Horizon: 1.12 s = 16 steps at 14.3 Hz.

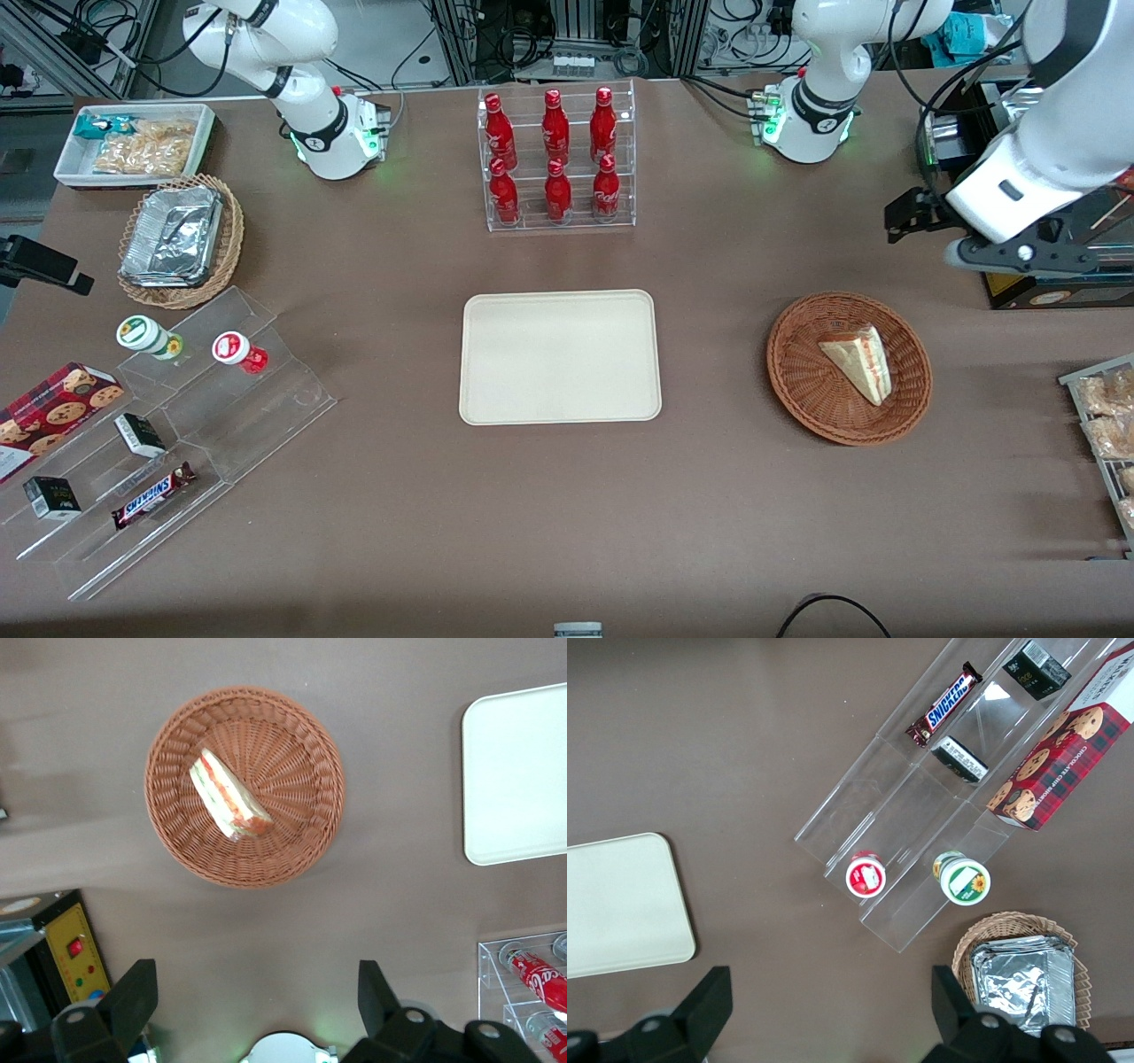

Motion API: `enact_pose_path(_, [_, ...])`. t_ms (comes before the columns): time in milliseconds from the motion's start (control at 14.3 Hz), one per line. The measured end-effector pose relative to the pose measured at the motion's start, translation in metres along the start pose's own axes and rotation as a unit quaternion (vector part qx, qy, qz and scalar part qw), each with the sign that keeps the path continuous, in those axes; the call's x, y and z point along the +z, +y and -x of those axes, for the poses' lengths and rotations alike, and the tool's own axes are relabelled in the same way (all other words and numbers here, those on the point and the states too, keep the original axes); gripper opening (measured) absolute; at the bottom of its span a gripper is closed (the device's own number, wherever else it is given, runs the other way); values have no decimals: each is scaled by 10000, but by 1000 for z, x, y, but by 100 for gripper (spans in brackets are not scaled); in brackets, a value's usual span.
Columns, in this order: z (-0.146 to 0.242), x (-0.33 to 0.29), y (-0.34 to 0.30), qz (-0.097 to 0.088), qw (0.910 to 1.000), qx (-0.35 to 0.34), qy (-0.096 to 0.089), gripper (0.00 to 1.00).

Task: Place sandwich from basket to tray
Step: 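Move the left gripper over the sandwich in the wicker basket, then lower the left gripper and close it on the wrapped sandwich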

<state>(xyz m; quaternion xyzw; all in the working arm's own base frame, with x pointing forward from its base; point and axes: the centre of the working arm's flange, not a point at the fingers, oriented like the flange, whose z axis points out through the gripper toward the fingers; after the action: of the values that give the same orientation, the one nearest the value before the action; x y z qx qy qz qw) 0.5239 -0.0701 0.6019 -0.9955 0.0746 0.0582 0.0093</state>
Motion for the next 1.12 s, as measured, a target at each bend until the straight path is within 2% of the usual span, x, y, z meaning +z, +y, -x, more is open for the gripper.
enact_pose_path(210, [0,-2,-3,5,10000,2,15,100])
enact_pose_path(420, [-8,23,-9,34,9998,-33,-203,100])
enact_pose_path(560, [-22,64,-15,60,9996,-57,-262,100])
enact_pose_path(840, [-31,171,-31,85,9998,-196,-52,100])
enact_pose_path(1120, [-16,247,-58,98,9976,-557,399,100])
